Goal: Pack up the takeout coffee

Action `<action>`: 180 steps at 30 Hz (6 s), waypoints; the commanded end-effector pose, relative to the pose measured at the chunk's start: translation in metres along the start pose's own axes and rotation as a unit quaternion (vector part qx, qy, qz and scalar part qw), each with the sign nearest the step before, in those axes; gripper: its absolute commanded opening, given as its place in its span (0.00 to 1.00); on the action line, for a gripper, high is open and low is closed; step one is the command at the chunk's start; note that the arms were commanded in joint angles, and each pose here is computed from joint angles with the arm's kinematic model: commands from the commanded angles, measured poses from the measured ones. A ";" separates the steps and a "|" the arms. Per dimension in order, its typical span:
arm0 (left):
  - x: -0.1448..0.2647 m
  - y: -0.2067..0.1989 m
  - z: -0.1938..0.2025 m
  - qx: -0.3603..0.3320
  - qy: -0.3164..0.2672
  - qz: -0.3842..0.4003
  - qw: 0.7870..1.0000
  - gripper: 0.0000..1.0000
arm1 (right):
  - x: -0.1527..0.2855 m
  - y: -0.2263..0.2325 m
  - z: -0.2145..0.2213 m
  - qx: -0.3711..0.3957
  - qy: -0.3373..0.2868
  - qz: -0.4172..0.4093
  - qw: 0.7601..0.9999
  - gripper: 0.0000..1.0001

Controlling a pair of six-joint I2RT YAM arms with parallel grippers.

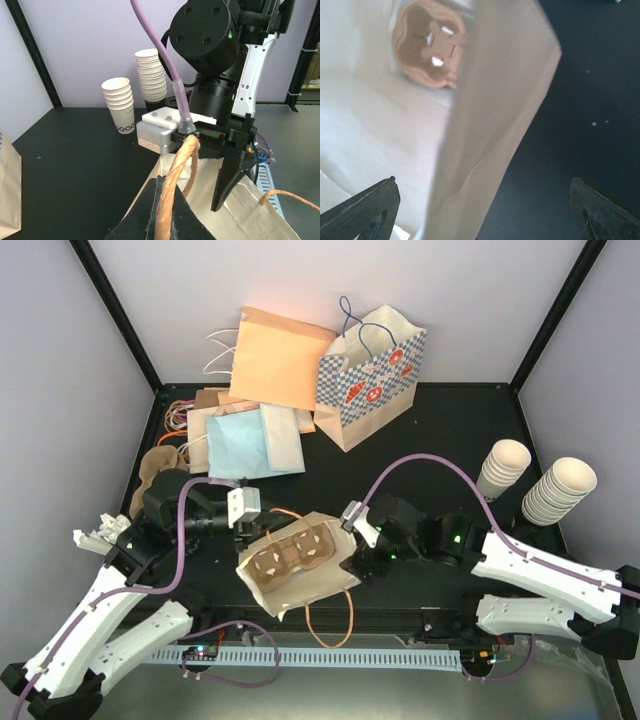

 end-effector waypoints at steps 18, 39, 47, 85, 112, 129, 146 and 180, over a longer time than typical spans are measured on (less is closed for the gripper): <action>-0.015 -0.028 0.009 0.065 0.004 0.130 0.989 0.02 | -0.030 0.055 0.048 -0.050 0.061 -0.001 0.997 0.93; -0.041 0.055 0.002 0.122 0.102 -0.162 0.974 0.02 | 0.028 -0.004 -0.030 -0.080 -0.096 0.108 0.986 1.00; -0.047 0.117 -0.018 0.153 0.054 -0.240 0.957 0.02 | 0.064 -0.073 -0.078 -0.105 -0.131 0.182 0.969 1.00; -0.090 0.287 -0.056 0.129 0.035 -0.311 0.941 0.35 | 0.078 -0.179 -0.079 -0.217 -0.123 0.296 0.922 1.00; 0.006 0.177 -0.025 0.184 0.017 -0.405 0.895 0.99 | 0.052 -0.182 -0.090 -0.252 -0.107 0.244 0.931 1.00; 0.051 0.137 -0.005 0.257 0.077 -0.480 0.835 0.99 | 0.061 -0.197 -0.100 -0.300 -0.072 0.286 0.907 0.98; 0.052 0.096 0.056 0.349 0.026 -0.424 0.835 0.99 | 0.055 -0.226 -0.078 -0.339 -0.034 0.303 0.890 0.87; 0.066 0.096 0.078 0.297 0.058 -0.478 0.825 0.99 | 0.107 -0.277 0.058 -0.510 -0.002 0.370 0.776 0.53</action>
Point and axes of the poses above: each gripper's point midway between its finger pads, its own x axis back along the fingers, its own y axis along the line the jaws close on, z = x × y, the point moved 6 cm from there along x, back along the fingers, and after that the axes turned 7 degrees about x, right-handed, at the moved point
